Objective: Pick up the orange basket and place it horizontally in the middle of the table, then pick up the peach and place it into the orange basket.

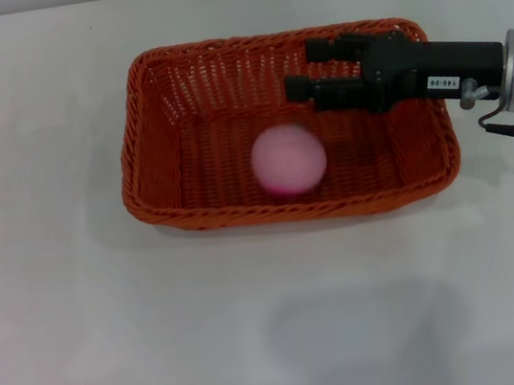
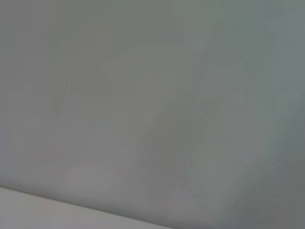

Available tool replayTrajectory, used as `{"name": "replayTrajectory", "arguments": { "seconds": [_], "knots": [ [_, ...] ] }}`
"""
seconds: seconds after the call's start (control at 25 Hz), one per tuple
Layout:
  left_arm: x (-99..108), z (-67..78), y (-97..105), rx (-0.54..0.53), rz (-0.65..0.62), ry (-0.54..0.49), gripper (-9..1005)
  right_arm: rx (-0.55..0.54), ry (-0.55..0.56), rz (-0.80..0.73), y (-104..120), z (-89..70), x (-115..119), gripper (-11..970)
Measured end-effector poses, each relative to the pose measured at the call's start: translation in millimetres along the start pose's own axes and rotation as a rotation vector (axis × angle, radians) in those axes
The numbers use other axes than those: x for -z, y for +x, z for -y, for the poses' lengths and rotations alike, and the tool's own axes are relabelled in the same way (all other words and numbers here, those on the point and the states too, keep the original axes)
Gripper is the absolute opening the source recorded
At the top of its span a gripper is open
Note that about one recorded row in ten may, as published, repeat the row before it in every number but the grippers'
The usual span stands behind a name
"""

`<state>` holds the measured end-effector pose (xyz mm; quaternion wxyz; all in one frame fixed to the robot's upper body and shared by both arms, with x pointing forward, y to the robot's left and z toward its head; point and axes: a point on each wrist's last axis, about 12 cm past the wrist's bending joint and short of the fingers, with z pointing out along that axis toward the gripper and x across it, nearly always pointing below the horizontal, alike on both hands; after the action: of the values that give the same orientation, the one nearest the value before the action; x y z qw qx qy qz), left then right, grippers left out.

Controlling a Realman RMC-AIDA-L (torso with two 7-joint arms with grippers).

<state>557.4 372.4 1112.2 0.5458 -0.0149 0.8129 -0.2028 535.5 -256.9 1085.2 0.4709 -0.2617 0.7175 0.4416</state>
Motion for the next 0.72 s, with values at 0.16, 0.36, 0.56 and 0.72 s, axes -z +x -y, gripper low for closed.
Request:
{"name": "replayTrajectory", "arguments": {
  "seconds": [0.16, 0.36, 0.56, 0.72],
  "knots": [
    [-0.1, 0.1, -0.3, -0.001, 0.000, 0.000, 591, -0.004, 0.007, 0.006, -0.9, 1.1, 1.0, 872],
    [-0.5, 0.0, -1.7, -0.004, 0.002, 0.000, 591, -0.008, 0.050, 0.042, -5.8, 6.5, 6.4, 864],
    [0.2, -1.1, -1.0, -0.002, 0.002, -0.006, 591, 0.003, 0.113, 0.092, -12.4, 15.3, 21.9, 859],
    [0.0, -1.0, -0.7, 0.000, 0.003, -0.008, 591, 0.013, 0.180, 0.129, -14.2, 23.4, 37.5, 856]
  ]
}}
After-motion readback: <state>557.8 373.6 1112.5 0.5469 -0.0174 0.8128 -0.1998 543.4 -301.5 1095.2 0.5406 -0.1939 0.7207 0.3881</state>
